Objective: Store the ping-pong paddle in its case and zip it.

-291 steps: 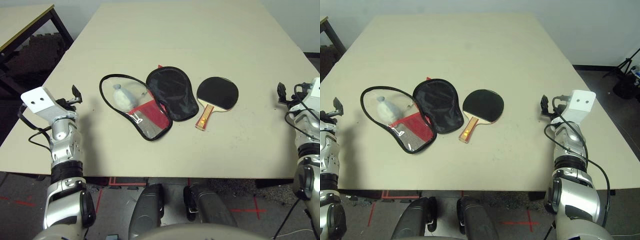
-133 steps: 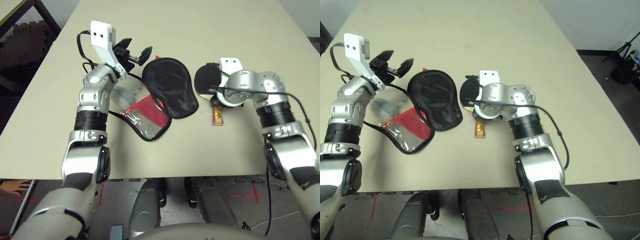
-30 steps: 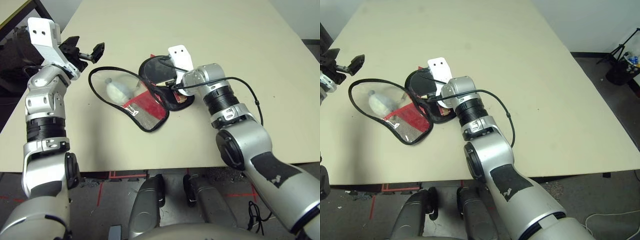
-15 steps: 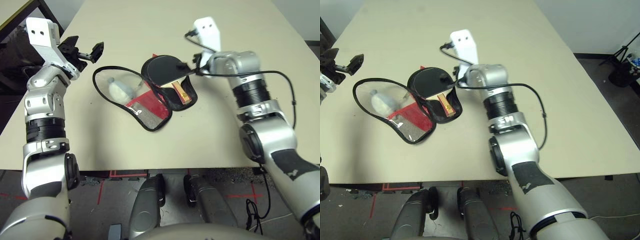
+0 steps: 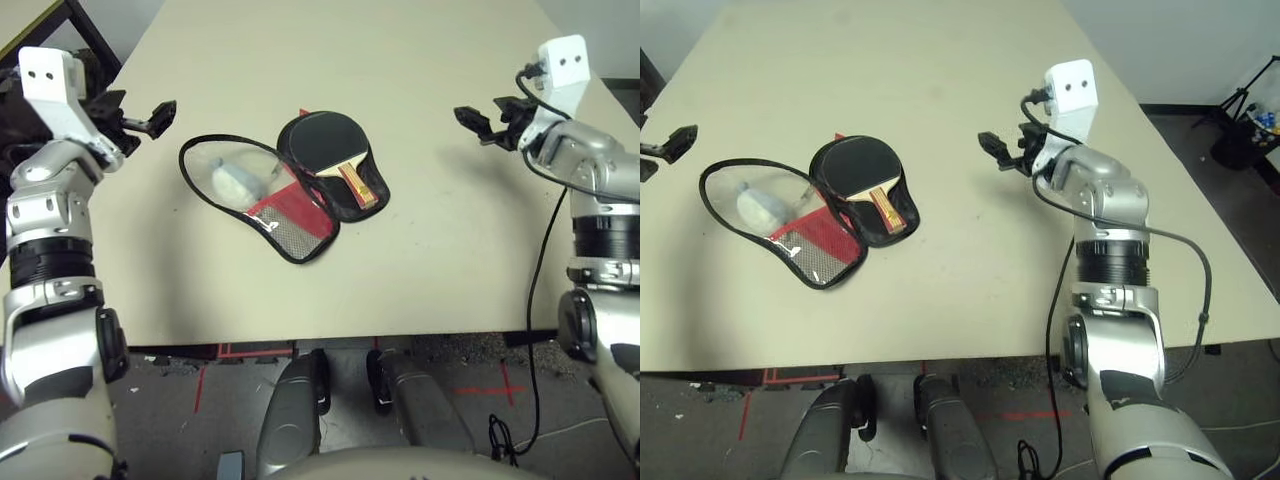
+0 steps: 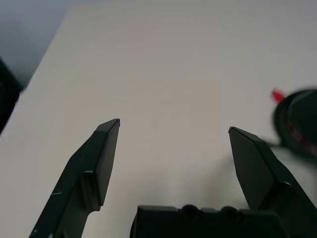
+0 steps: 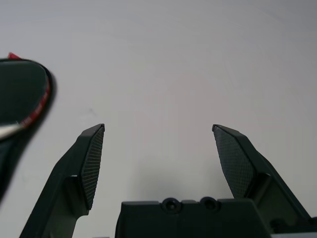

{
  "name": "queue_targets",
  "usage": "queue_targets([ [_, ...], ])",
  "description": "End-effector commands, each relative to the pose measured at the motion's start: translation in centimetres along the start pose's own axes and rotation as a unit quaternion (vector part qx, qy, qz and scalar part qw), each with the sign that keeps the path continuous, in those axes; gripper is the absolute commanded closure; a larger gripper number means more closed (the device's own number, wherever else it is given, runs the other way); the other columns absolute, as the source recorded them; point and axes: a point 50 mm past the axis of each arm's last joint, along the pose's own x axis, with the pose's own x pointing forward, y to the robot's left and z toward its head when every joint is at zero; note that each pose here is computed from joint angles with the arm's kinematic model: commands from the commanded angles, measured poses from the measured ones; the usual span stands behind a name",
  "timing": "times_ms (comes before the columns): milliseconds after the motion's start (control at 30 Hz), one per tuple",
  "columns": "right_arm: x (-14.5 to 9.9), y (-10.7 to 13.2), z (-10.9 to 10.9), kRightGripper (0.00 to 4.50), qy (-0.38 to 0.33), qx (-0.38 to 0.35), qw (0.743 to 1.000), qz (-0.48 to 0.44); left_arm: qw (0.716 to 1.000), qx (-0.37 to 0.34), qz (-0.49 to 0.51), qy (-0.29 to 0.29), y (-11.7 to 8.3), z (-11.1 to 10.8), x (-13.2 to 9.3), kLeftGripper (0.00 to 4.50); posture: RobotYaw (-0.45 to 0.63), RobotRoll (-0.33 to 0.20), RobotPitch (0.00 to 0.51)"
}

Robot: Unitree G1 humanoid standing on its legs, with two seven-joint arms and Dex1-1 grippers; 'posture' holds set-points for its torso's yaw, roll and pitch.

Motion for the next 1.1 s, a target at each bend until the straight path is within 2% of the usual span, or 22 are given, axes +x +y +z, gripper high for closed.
queue_targets([
  [33, -1.0, 0.0, 0.0, 0.02, -0.026, -0.015, 1.000, 0.008, 0.999, -0.005, -0.012, 0.045, -0.3, -2.4, -0.5, 0.00, -0.06, 0.000, 0.180],
  [167, -1.5, 0.1, -0.7, 0.02, -0.024, -0.008, 1.000, 0.006, 0.995, -0.005, -0.067, 0.074, -2.4, -3.7, -0.6, 0.00, -0.06, 0.000, 0.182],
  [267, -1.8, 0.3, -1.0, 0.02, -0.016, -0.008, 1.000, 0.011, 0.987, -0.015, -0.132, 0.087, -4.9, -3.8, -0.4, 0.00, -0.06, 0.000, 0.186],
  [333, -1.8, 0.5, -1.1, 0.02, -0.014, -0.007, 1.000, 0.015, 0.977, -0.057, -0.185, 0.093, -6.9, -3.4, -0.3, 0.00, -0.06, 0.000, 0.189],
  [433, -1.9, 0.7, -1.0, 0.02, -0.012, -0.003, 1.000, 0.016, 0.945, -0.121, -0.284, 0.111, -10.3, -2.4, -0.8, 0.00, -0.06, 0.000, 0.200],
  [500, -2.1, 0.7, -0.8, 0.02, -0.011, -0.001, 1.000, 0.018, 0.909, -0.148, -0.368, 0.125, -13.2, -0.9, -1.3, 0.00, -0.06, 0.000, 0.203],
  [567, -2.1, 0.8, -0.5, 0.02, -0.010, 0.001, 1.000, 0.021, 0.889, -0.164, -0.410, 0.117, -15.1, 0.6, -1.1, 0.00, -0.06, 0.000, 0.210],
  [700, -1.7, 1.0, -0.2, 0.02, -0.010, 0.012, 1.000, 0.021, 0.889, -0.185, -0.410, 0.086, -17.2, 2.3, 0.9, 0.00, -0.06, 0.000, 0.214],
  [800, -1.3, 1.2, -0.1, 0.02, -0.008, 0.034, 0.999, 0.020, 0.894, -0.173, -0.405, 0.076, -19.1, 2.4, 2.8, 0.00, -0.07, 0.000, 0.215],
  [867, -1.2, 1.4, -0.1, 0.02, -0.003, 0.050, 0.998, 0.023, 0.901, -0.150, -0.401, 0.070, -20.0, 2.2, 3.8, 0.00, -0.09, 0.000, 0.210],
  [933, -1.2, 1.9, 0.1, 0.02, 0.012, 0.080, 0.996, 0.033, 0.903, -0.143, -0.401, 0.056, -20.0, 2.5, 3.9, 0.00, -0.10, 0.000, 0.204],
  [1100, -1.6, 3.3, 0.1, 0.02, 0.061, 0.179, 0.978, 0.087, 0.916, -0.136, -0.376, 0.030, -17.7, 3.5, 3.4, 0.00, -0.10, 0.000, 0.184],
])
